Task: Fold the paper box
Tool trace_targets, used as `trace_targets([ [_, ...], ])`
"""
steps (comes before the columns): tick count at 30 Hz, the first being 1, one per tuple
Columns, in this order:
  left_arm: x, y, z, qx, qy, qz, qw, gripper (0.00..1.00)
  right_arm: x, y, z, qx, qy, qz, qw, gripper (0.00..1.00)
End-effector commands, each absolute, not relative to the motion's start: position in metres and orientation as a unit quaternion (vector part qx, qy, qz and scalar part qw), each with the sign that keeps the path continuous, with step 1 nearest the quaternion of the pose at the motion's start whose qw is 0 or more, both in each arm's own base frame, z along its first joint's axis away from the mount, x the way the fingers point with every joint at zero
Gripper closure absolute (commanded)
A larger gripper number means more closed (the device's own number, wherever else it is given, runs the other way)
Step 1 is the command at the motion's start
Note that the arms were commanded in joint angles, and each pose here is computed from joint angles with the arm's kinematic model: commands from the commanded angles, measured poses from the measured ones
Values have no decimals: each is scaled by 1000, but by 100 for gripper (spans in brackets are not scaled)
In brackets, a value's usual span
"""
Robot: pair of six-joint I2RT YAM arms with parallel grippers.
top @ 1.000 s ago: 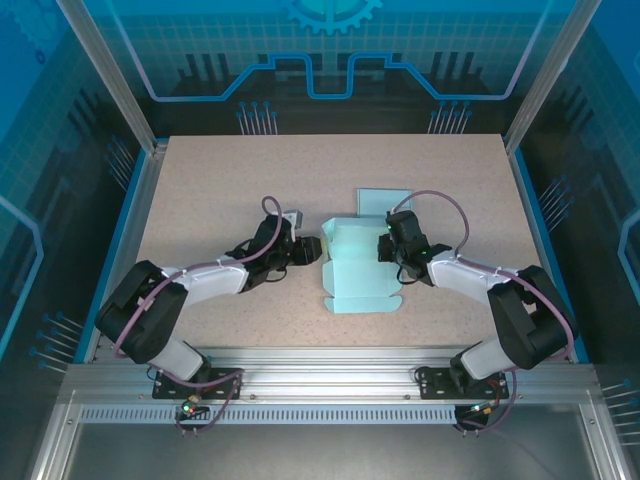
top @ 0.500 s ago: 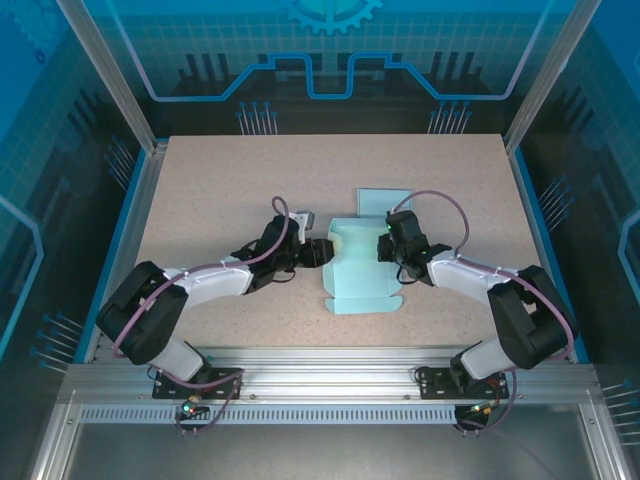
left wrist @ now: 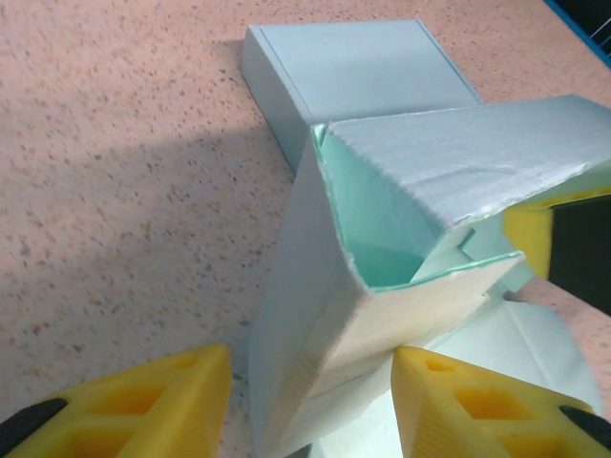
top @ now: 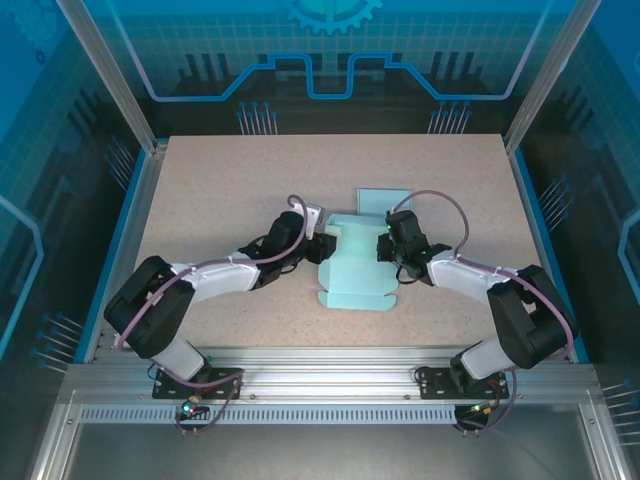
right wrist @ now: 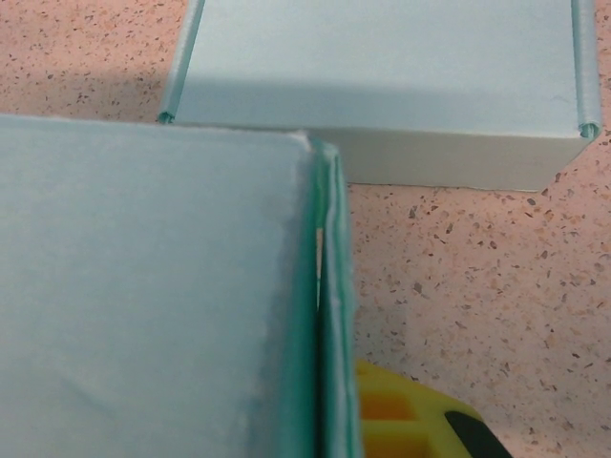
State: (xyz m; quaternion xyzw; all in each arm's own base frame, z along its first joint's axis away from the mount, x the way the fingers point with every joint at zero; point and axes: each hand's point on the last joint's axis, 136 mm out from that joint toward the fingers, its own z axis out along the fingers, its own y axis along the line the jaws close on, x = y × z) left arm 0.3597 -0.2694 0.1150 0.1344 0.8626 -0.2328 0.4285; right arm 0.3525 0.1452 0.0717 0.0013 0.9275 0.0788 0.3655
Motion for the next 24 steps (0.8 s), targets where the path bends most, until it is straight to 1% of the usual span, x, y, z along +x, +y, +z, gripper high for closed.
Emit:
trace_targets([
  [1, 378, -274, 137, 177, 827, -191, 499, 53, 357, 158, 79, -8, 924, 96, 371, 99],
  [7, 388, -273, 137, 173, 814, -143, 536, 62, 356, 161, 79, -10, 924, 103, 369, 99],
  [12, 400, -266, 127, 144, 814, -101, 554, 63, 355, 162, 80, -11, 923, 104, 370, 99],
  [18, 405, -261, 126, 118, 814, -85, 562, 68, 355, 163, 80, -12, 923, 104, 370, 99],
  [24, 412, -242, 122, 75, 820, -28, 566, 78, 354, 165, 81, -14, 922, 108, 371, 99],
])
